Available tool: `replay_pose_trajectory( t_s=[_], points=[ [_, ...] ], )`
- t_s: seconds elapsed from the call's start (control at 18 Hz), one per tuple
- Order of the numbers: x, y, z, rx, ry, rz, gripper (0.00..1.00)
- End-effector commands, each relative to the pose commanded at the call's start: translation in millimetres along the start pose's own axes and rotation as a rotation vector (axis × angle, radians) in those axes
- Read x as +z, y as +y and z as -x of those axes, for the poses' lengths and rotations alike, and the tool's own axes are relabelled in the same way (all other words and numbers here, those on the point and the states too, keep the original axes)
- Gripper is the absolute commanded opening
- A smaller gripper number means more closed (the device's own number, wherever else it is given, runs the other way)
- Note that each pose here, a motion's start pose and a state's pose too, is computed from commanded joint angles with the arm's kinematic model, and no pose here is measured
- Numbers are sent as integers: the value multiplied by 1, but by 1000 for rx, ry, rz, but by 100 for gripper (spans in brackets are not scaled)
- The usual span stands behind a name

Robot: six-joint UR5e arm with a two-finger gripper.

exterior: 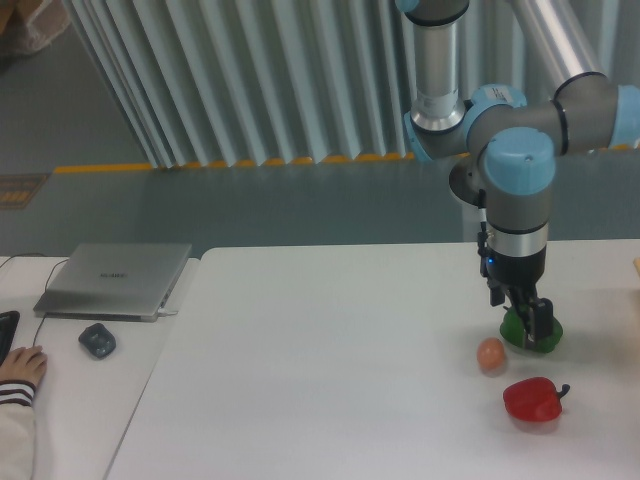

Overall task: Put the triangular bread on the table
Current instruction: 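Open the gripper and lift it away from the green pepper, then raise the gripper and move it out beside the table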

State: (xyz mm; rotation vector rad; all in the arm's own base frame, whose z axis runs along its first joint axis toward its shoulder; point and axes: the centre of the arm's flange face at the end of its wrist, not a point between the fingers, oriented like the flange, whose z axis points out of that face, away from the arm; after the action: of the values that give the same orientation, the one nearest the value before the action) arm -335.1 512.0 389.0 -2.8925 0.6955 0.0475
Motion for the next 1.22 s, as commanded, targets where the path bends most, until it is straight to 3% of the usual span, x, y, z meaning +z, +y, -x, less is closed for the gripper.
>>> replay_pose_trajectory(
  t_s=[0.39, 0.56, 0.89, 1.06, 1.22],
  points=[
    [-2, 16, 9, 16, -42, 56, 100],
    [-8, 24, 14, 103, -53, 67, 100],
    [-11, 77, 32, 282, -37, 134, 100],
    [-14, 90, 34, 281, -37, 229, 100],
    [-17, 117, 39, 238, -16, 245, 100]
  ],
)
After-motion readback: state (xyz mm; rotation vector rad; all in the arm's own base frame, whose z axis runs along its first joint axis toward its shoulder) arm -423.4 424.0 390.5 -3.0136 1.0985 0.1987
